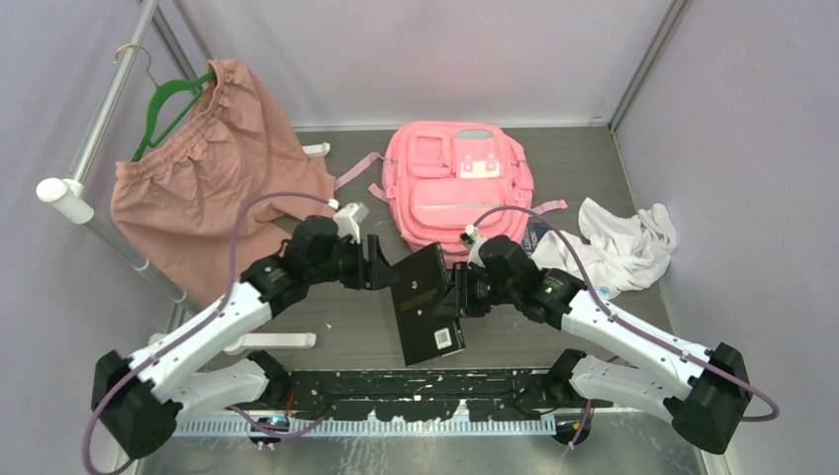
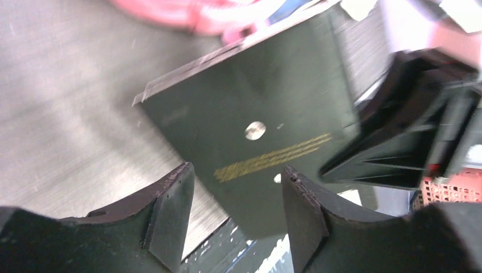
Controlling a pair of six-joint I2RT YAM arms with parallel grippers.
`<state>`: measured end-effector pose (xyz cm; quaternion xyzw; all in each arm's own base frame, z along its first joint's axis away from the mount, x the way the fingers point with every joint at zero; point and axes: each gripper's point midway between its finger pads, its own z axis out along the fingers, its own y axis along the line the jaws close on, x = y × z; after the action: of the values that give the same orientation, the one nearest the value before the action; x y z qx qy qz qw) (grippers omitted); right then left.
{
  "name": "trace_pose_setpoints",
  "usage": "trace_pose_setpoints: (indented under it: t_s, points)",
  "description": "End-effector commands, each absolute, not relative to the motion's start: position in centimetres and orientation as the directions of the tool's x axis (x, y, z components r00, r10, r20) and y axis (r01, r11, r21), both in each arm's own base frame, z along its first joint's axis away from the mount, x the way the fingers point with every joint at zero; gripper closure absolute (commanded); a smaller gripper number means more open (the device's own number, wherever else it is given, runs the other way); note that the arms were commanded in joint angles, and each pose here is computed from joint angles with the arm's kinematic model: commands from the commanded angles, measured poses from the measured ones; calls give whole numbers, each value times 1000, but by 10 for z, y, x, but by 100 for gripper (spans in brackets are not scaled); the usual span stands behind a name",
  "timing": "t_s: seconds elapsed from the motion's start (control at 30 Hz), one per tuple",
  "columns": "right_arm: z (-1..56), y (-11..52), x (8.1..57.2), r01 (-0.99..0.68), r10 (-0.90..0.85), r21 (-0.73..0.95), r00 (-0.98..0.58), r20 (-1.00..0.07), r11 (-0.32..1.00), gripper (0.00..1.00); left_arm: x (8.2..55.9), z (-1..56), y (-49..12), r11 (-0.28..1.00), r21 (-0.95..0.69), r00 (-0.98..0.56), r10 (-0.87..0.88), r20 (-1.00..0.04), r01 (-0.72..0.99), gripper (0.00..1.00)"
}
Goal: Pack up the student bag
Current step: Pick up the book from the center of the board.
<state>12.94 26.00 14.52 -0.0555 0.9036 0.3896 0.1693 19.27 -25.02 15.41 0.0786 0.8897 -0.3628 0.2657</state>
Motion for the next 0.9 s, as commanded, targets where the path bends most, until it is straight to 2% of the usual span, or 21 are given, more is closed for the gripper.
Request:
trace_pose_setpoints:
  t_s: [0.0,0.1,0.27,0.37,0.53,0.67,0.73,0.87]
  points:
    - [223,282,117,-513,-97,722,-840,-534,464,99,190,221,-243,644,-502,-677,33,-735,577,38]
    - [231,281,111,-562,-163,700,-817,-553,442,99,187,248,-247,602,-488,-639,50,-768,633,29]
    - [251,282,89,-630,-261,707,-776,-574,321,99,167,269,-259,431,-434,-555,210,-805,792,27]
    - [260,280,74,-641,-302,728,-763,-571,244,99,162,277,-257,370,-432,-535,250,-807,823,26]
    - [263,273,61,-645,-334,736,-754,-566,206,99,152,296,-254,153,-658,-673,246,-697,737,23]
    - [267,271,53,-644,-341,747,-748,-569,165,99,142,292,-258,41,-738,-717,283,-637,673,22]
    - [270,272,51,-644,-339,751,-745,-574,143,99,139,295,-260,-1,-760,-730,277,-625,650,21]
    - [276,275,49,-645,-333,757,-740,-585,103,99,140,291,-262,-5,-771,-743,264,-615,637,21]
